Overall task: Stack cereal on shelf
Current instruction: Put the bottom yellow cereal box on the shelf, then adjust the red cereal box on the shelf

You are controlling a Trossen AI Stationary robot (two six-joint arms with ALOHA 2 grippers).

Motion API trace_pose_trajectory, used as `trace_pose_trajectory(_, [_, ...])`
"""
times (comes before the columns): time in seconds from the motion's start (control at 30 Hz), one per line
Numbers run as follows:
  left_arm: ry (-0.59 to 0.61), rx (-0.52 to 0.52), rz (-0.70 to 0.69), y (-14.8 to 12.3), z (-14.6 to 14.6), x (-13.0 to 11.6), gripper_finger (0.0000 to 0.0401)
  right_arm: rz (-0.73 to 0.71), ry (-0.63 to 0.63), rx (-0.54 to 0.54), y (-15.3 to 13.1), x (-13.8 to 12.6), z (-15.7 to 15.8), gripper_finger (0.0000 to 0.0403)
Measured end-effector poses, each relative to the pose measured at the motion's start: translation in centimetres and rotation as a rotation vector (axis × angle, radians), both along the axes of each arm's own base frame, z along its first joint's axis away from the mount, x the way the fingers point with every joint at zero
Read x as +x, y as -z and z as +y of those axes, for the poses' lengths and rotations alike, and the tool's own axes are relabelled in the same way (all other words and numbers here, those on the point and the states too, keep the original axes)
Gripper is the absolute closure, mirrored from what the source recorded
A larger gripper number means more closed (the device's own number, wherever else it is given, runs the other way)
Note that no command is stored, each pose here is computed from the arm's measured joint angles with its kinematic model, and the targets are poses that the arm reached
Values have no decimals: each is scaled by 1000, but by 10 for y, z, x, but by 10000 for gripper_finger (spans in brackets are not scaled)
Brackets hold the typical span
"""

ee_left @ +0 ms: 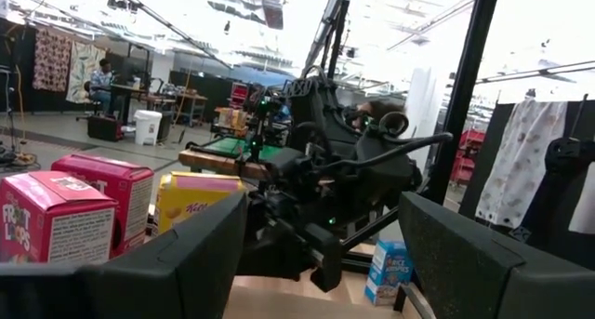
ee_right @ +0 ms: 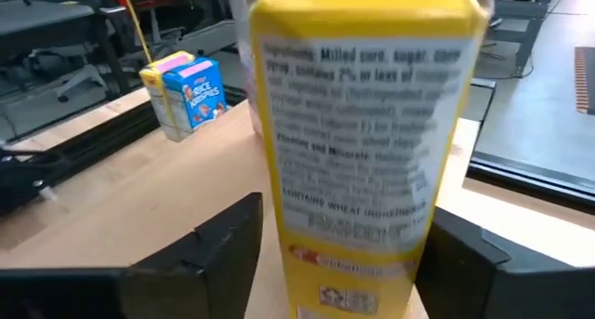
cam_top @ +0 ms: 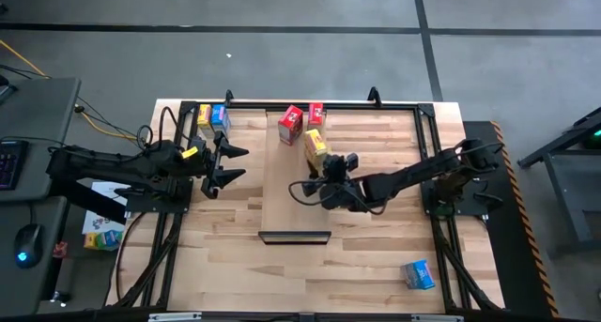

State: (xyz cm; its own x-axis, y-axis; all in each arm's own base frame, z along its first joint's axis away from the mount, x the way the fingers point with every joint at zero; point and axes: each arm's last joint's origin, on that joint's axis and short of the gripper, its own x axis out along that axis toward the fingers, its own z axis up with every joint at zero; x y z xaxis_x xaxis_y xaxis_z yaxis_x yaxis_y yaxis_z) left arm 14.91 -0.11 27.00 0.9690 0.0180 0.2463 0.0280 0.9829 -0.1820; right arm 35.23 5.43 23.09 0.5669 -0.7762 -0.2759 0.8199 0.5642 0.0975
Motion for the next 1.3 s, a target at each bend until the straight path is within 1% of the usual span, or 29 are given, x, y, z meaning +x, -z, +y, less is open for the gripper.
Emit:
trace_pose_trajectory(0.1, [1,0,0,0,0,0,130,1,-28,11,-2,-1,3,163])
trace_pose_trajectory(0.17, [1,0,-1,0,0,0,130,31,-59,2,-4,-2,4,163])
trace_pose_trajectory(0.27, [1,0,1,0,0,0,130,43,-75,-15,-10,-5,6,162])
trace_pose_trajectory(0.43, [1,1,1,0,0,0,130,58,-106,-12,-15,-9,8,162])
trace_pose_trajectory(0.87, [-5,-1,0,0,0,0,130,121,-157,6,-37,-38,15,162])
trace_pose_trajectory(1.0, [-8,-2,0,0,0,0,130,151,-200,20,-41,-45,17,162])
trace_pose_trajectory(1.07, [-25,-6,1,0,1,0,130,163,-223,18,-46,-49,17,162])
trace_pose_trajectory(1.17, [-63,-15,6,1,2,0,130,143,-242,22,-55,-57,19,162])
trace_pose_trajectory(1.3, [-102,-23,28,3,3,2,130,122,-269,-19,-74,-70,19,163])
